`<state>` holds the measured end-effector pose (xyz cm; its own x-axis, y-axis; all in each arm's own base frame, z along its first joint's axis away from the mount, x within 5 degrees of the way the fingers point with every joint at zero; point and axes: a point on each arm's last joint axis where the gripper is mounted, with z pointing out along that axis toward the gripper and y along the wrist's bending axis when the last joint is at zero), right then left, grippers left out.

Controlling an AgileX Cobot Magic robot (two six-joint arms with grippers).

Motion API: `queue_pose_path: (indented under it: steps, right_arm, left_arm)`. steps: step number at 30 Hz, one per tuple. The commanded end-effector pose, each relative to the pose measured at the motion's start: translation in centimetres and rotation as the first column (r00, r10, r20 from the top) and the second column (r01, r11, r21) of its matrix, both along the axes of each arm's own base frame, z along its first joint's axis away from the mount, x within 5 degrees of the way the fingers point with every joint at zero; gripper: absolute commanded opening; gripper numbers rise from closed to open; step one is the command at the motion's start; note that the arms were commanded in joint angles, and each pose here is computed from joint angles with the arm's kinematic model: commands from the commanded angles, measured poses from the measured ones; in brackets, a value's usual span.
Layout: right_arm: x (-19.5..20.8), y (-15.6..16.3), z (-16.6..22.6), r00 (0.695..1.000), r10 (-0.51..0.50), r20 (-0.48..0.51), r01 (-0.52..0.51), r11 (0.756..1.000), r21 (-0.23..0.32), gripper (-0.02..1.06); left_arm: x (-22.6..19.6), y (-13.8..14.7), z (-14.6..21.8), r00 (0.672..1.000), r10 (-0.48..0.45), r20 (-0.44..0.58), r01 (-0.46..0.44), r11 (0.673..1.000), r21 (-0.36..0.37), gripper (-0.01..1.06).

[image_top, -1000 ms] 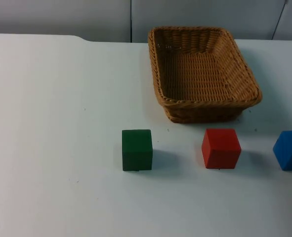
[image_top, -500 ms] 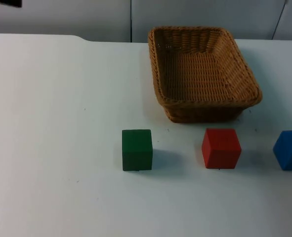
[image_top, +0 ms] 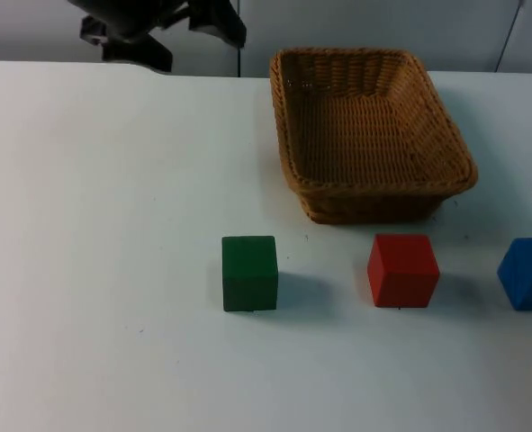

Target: Pick up the basket with the left hand and place the blue cube into the basket with the right hand.

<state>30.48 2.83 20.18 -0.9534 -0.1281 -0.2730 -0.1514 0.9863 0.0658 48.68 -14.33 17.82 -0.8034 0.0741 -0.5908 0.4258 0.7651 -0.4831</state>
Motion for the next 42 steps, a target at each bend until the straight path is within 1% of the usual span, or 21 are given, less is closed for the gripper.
queue_pose_path:
  steps: [1,3,5,6,10,11,13,18,20,22,25,28,32,36,39,42]
  right_arm:
    - [0.2,0.1,0.3,1.000,0.000,0.017,0.000,1.000,0.002,1.01]
    - [0.2,0.1,0.3,1.000,0.000,0.017,0.000,1.000,0.002,1.01]
    - [0.2,0.1,0.3,1.000,0.000,0.018,0.000,1.000,0.002,1.01]
    - [0.2,0.1,0.3,1.000,0.000,0.018,0.000,1.000,0.002,1.01]
    - [0.2,0.1,0.3,1.000,-0.001,0.020,0.001,1.000,0.002,1.01]
    - [0.2,0.1,0.3,1.000,-0.001,0.020,0.001,1.000,0.002,1.01]
    - [0.2,0.1,0.3,1.000,0.000,0.018,0.000,1.000,0.002,1.01]
    - [0.2,0.1,0.3,1.000,0.000,0.018,0.000,1.000,0.002,1.01]
    - [0.2,0.1,0.3,1.000,0.000,0.018,0.000,1.000,0.002,1.01]
    - [0.3,0.1,0.3,1.000,-0.001,0.022,0.001,1.000,0.002,1.01]
    - [0.3,0.1,0.3,1.000,-0.001,0.024,0.001,1.000,0.002,1.01]
    - [0.3,0.1,0.3,1.000,-0.001,0.026,0.001,1.000,0.002,1.01]
    - [0.3,0.1,0.3,1.000,-0.002,0.028,0.002,1.000,0.002,1.01]
    - [0.3,0.1,0.3,0.999,-0.002,0.032,0.002,1.000,0.002,1.01]
    - [0.4,0.1,0.3,0.999,-0.003,0.039,0.003,1.000,0.002,1.01]
    - [0.4,0.1,0.3,0.999,-0.003,0.043,0.003,1.000,0.002,1.01]
  left_arm:
    - [0.3,-1.0,-1.1,0.999,-0.019,-0.038,0.018,1.000,-0.015,1.05]
    - [0.7,-2.7,-2.2,0.995,-0.072,-0.065,0.070,0.997,-0.032,1.05]
    - [0.9,-3.9,-3.0,0.991,-0.099,-0.089,0.095,0.994,-0.045,1.05]
    - [0.9,-3.9,-3.0,0.991,-0.099,-0.089,0.095,0.994,-0.045,1.05]
    - [1.1,-6.2,-4.5,0.985,-0.129,-0.112,0.123,0.991,-0.059,1.05]
    - [1.1,-6.2,-4.5,0.985,-0.129,-0.112,0.123,0.991,-0.059,1.05]
    - [1.0,-7.0,-5.1,0.982,-0.141,-0.125,0.133,0.989,-0.063,1.05]
    - [0.6,-8.5,-6.3,0.977,-0.164,-0.136,0.160,0.986,-0.041,1.05]
    - [0.6,-8.4,-6.6,0.977,-0.161,-0.138,0.157,0.987,-0.037,1.05]
    - [0.6,-8.4,-7.6,0.975,-0.148,-0.168,0.143,0.989,-0.040,1.04]
    - [0.4,-8.4,-8.4,0.968,-0.159,-0.193,0.154,0.987,-0.039,1.04]
    - [0.3,-8.6,-8.4,0.968,-0.175,-0.182,0.171,0.985,-0.039,1.04]
    - [0.4,-8.7,-8.2,0.969,-0.167,-0.179,0.160,0.986,-0.057,1.04]
    - [0.5,-8.8,-8.2,0.973,-0.158,-0.169,0.150,0.987,-0.056,1.04]
    - [0.5,-9.2,-8.3,0.977,-0.148,-0.155,0.142,0.989,-0.051,1.04]
    - [0.3,-10.2,-8.2,0.983,-0.135,-0.128,0.130,0.991,-0.044,1.04]
